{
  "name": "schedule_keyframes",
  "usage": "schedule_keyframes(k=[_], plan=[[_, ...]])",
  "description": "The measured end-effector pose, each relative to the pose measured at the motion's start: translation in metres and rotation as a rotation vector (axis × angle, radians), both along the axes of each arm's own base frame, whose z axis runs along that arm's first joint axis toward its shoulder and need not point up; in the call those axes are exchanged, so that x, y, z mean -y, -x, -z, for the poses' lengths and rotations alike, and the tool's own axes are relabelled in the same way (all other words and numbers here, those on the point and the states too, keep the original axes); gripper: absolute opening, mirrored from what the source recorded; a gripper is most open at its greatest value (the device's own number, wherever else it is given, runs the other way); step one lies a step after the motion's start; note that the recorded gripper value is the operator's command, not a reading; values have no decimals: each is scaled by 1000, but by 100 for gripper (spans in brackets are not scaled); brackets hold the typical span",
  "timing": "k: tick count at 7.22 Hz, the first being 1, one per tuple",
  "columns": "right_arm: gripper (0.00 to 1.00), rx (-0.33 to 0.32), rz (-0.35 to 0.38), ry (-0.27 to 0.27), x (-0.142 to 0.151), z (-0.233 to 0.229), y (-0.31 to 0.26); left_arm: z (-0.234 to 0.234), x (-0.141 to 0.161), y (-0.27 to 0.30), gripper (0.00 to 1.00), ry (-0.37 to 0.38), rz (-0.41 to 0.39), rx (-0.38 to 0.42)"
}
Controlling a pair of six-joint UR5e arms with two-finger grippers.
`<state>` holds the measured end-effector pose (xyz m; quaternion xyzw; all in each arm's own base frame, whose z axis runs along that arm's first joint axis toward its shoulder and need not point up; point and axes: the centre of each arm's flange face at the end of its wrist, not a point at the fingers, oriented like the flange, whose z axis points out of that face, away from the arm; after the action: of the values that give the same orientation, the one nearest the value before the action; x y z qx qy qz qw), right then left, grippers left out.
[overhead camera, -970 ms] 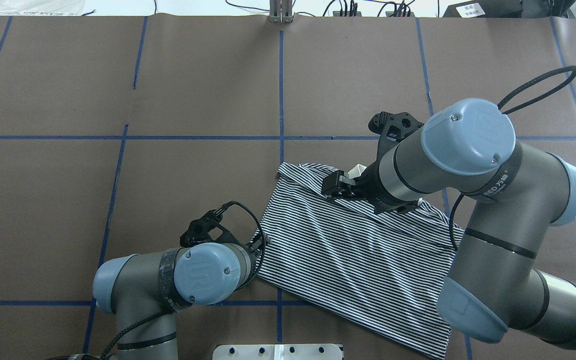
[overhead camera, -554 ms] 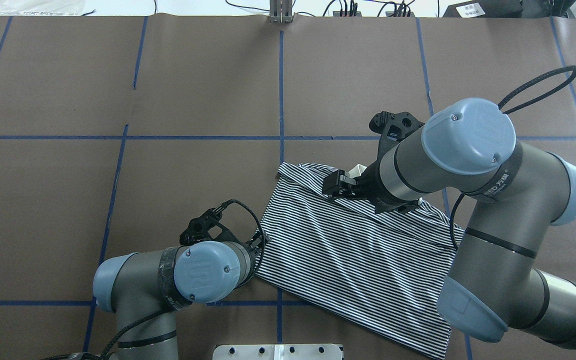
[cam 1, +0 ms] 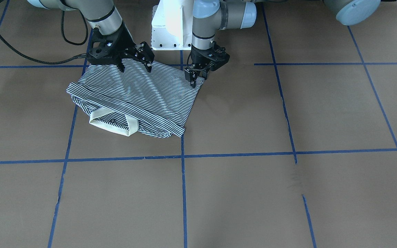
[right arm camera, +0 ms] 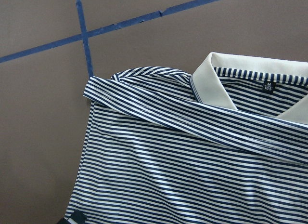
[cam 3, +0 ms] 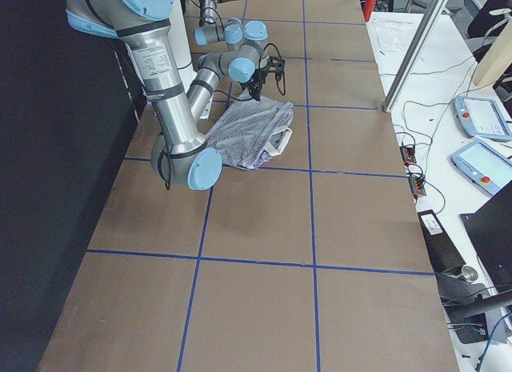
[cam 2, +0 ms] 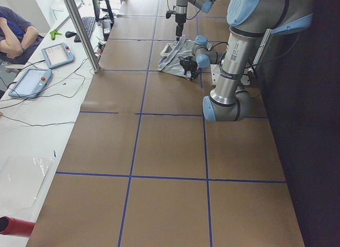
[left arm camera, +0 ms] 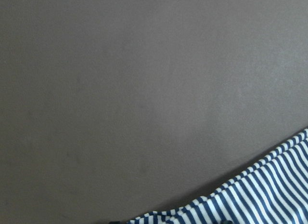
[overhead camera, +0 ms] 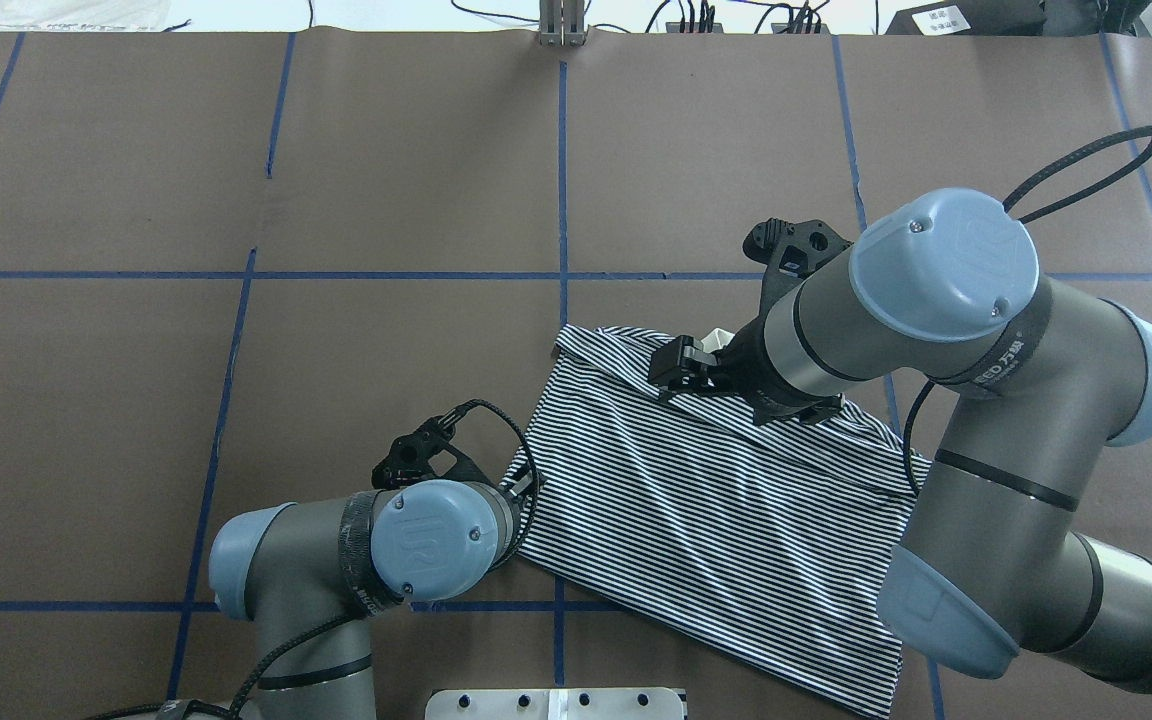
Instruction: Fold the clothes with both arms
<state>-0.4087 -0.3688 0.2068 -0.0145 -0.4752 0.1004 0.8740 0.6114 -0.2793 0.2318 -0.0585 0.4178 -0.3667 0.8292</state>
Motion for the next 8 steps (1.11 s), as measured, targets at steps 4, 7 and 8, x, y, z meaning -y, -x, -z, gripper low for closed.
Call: schedule_keyframes(k=[4,7,8], plan=[[100,1,-5,1,2,0,-3,13,7,15,0,-13,4,-22],[100,-1,-7,2,2,0,-4,1,80,47,0,-80,65,30],[100,-1,-10,1,3,0,-5,-13,117,59,0,-106,89,74]])
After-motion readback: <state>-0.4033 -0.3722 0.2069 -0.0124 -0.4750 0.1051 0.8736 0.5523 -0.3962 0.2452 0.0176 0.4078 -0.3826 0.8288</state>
